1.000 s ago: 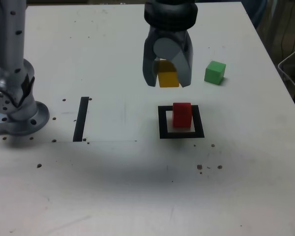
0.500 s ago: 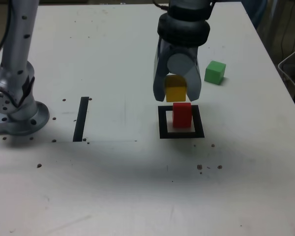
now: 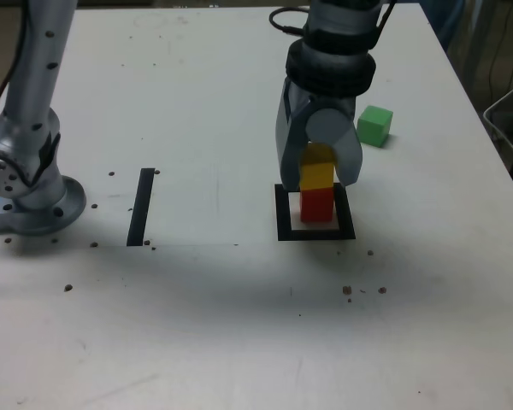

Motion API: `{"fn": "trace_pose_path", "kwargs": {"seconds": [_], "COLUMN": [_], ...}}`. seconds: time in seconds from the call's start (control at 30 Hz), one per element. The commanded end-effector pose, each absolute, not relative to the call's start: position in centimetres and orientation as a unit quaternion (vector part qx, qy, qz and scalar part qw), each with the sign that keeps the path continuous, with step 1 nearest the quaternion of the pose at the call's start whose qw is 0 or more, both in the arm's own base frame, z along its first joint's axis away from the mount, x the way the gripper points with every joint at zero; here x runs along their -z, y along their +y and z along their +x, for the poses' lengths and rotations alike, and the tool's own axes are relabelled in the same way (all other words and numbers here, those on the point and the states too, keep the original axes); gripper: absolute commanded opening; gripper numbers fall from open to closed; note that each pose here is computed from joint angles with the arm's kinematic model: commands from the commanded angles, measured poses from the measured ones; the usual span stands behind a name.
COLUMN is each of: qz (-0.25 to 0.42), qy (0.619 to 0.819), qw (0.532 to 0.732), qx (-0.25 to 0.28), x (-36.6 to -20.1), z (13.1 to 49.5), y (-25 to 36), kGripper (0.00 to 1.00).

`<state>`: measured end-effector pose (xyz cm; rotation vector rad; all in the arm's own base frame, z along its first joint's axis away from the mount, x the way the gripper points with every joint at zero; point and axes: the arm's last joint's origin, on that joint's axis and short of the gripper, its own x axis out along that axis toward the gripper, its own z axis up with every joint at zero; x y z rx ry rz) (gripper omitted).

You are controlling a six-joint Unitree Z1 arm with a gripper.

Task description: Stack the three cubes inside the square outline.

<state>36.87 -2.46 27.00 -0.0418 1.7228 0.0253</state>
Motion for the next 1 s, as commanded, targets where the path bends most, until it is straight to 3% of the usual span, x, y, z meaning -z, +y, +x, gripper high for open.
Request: {"fn": "trace_pose_path", "kwargs": {"seconds": [0.0,0.27,0.6,0.97], "qz": [-0.018,-0.019,-0.021,-0.022], "qy": [0.761,0.766,0.76,0.767], "qw": [0.648,0.642,0.649,0.642], "qx": [-0.012,-0.012,-0.007,-0.012], "x": [-26.6,-25.7,-25.4,-24.8], "z": [37.0,37.2,37.7,37.8], "y": [-2.5,-2.5,-2.3,-1.7], "kGripper": [0.14,0.16,0.16,0.24]}}
